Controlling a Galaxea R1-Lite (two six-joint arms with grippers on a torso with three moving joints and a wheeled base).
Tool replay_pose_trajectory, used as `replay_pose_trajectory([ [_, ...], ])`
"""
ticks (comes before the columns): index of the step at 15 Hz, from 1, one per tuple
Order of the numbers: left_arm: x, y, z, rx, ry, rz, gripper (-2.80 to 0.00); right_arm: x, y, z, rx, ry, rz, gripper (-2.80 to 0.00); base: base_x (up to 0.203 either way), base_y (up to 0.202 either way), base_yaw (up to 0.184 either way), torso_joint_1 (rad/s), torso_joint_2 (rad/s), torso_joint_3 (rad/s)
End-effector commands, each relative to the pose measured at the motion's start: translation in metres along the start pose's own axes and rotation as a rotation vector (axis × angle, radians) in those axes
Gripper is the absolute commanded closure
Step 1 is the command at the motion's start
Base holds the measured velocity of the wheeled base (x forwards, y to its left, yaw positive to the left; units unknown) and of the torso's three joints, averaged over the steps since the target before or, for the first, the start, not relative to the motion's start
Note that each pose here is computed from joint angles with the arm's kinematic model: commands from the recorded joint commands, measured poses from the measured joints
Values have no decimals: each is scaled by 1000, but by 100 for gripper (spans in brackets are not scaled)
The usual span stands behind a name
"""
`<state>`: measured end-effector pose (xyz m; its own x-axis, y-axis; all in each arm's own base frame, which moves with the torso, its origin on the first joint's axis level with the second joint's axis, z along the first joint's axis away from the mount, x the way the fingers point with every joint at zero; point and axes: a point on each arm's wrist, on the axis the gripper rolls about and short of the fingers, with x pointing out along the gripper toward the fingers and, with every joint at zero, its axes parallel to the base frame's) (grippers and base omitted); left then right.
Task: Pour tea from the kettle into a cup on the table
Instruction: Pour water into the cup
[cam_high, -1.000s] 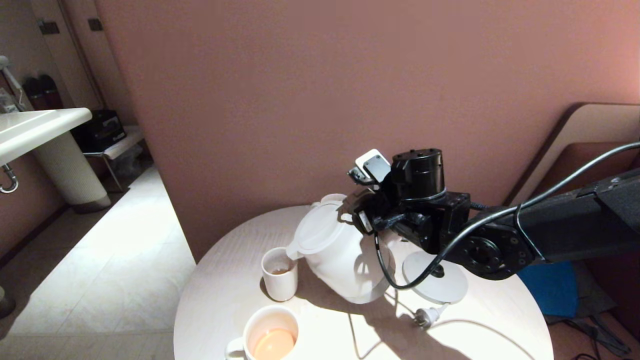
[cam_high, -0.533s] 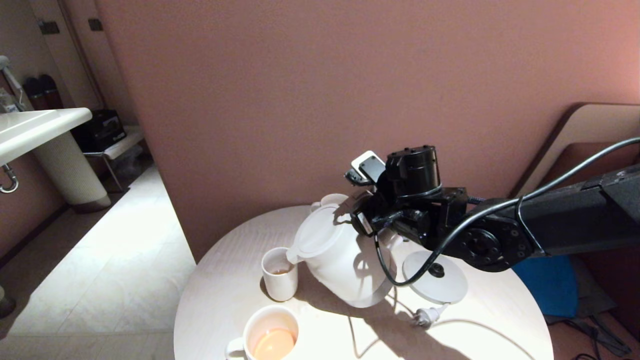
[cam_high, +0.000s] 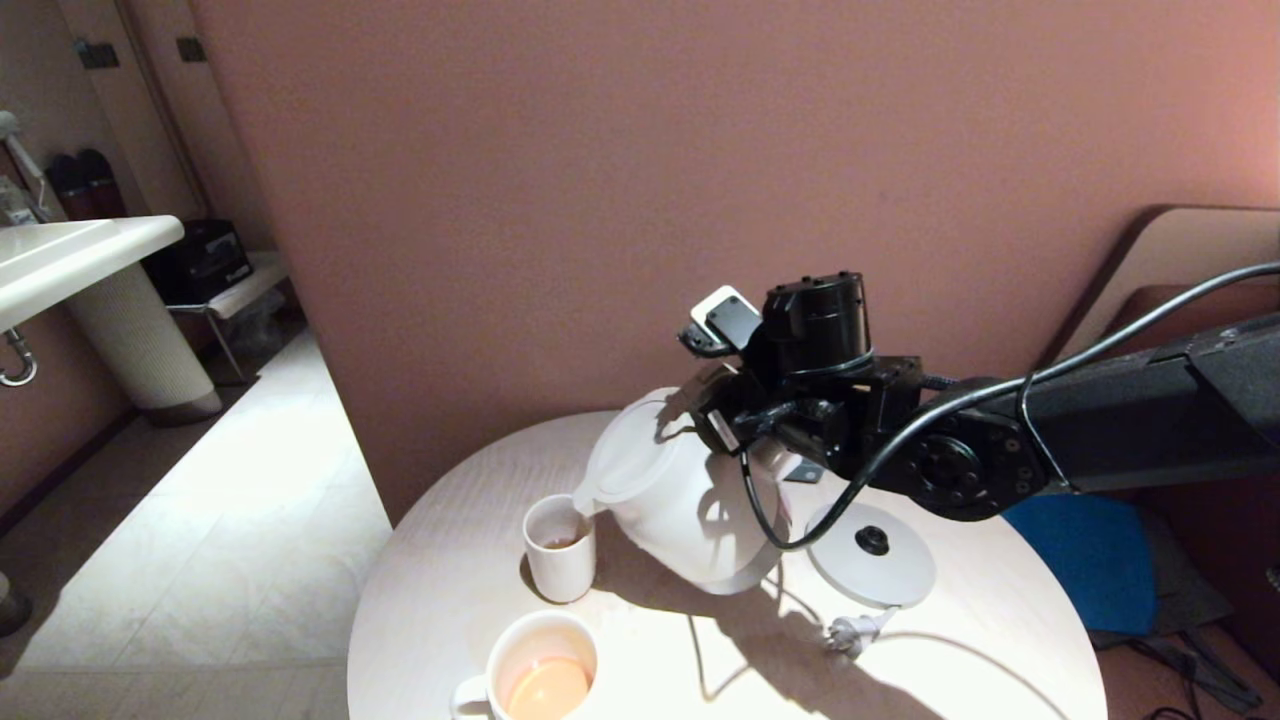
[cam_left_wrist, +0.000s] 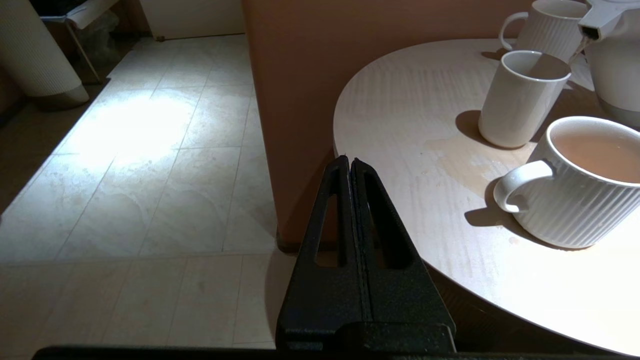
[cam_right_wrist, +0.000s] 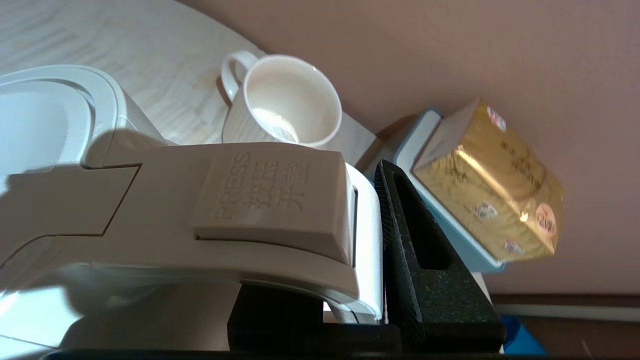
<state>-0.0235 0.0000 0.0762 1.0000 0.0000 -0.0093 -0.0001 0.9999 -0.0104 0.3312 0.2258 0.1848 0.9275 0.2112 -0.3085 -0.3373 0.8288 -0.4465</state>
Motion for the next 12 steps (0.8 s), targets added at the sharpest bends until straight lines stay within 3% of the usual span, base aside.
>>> replay_pose_trajectory([
  [1, 0, 0, 0, 0, 1, 0, 0, 3, 2, 0, -11, 5, 0, 0, 0, 0, 0, 0, 0, 0],
  [12, 0, 0, 0, 0, 1, 0, 0, 7, 1, 16, -34, 7, 10, 0, 0, 0, 0, 0, 0, 0],
])
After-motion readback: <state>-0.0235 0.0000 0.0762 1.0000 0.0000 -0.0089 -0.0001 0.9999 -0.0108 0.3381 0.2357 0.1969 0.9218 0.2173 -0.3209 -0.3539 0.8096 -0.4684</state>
